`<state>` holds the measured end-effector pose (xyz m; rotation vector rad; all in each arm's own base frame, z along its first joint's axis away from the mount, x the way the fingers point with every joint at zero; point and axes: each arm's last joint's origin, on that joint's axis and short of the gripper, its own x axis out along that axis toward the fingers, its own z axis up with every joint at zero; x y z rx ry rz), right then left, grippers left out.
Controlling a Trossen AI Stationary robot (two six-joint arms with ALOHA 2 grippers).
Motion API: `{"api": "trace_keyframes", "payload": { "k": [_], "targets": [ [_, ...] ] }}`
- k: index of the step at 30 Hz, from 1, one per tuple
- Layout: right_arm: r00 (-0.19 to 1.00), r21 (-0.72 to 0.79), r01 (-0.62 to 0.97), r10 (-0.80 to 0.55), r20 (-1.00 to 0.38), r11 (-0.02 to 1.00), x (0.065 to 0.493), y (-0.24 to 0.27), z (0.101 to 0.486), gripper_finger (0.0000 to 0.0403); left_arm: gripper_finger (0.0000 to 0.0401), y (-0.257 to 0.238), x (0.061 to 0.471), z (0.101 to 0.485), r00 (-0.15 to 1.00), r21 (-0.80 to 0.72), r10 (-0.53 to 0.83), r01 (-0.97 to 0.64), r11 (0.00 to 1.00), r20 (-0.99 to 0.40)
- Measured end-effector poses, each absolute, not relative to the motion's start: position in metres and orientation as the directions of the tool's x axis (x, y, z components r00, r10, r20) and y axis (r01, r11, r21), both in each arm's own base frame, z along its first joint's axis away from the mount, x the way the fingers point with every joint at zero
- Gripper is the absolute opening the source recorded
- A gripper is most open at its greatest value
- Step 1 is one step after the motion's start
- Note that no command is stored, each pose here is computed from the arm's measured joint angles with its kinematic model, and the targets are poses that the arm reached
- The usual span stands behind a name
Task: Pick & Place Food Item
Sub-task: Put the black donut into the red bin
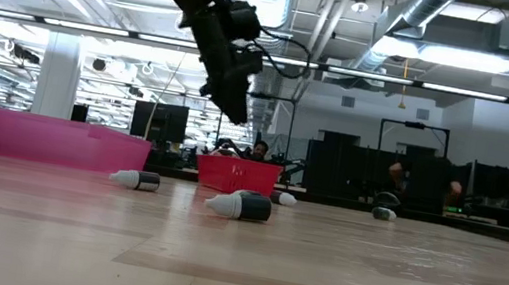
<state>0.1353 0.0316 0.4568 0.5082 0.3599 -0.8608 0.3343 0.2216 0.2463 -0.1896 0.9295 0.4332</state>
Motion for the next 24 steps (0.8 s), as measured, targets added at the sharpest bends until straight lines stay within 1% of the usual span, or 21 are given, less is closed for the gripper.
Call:
{"api": "trace_keyframes", "payload": {
  "k": [2,4,8,12,18,20,21,24],
  "targets": [
    [0.604,0.276,0.791,-0.627,-0.493,0.545,0.135,0.032,0.457,0.0188,0.0140,0.207,0.328,0.242,0.549,-0.064,0.195,-0.418,0.906,-0.813],
    [0.603,0.275,0.792,-0.629,-0.490,0.545,0.135,0.032,0.457,0.0188,0.0137,0.188,0.324,0.238,0.575,-0.113,0.146,-0.390,0.914,-0.805],
    [0.598,0.264,0.797,-0.649,-0.471,0.543,0.135,0.031,0.457,0.0188,0.0129,0.145,0.330,0.225,0.609,-0.103,0.104,-0.295,0.950,-0.787],
    [0.594,0.249,0.800,-0.660,-0.459,0.546,0.135,0.030,0.458,0.0188,0.0117,0.128,0.344,0.214,0.605,-0.025,0.210,-0.356,0.934,-0.768],
    [0.596,0.252,0.798,-0.657,-0.462,0.547,0.135,0.031,0.458,0.0188,0.0094,0.127,0.352,0.202,0.595,0.001,0.238,-0.370,0.929,-0.768],
    [0.601,0.253,0.794,-0.652,-0.462,0.553,0.135,0.032,0.458,0.0188,0.0093,0.127,0.355,0.197,0.588,0.035,0.245,-0.346,0.938,-0.771],
    [0.604,0.253,0.792,-0.650,-0.461,0.556,0.134,0.032,0.458,0.0188,0.0093,0.129,0.358,0.195,0.605,0.052,0.249,-0.323,0.945,-0.756],
    [0.608,0.253,0.788,-0.646,-0.461,0.561,0.134,0.033,0.458,0.0188,0.0093,0.129,0.361,0.188,0.591,0.127,0.270,-0.272,0.954,-0.761]
  ]
}}
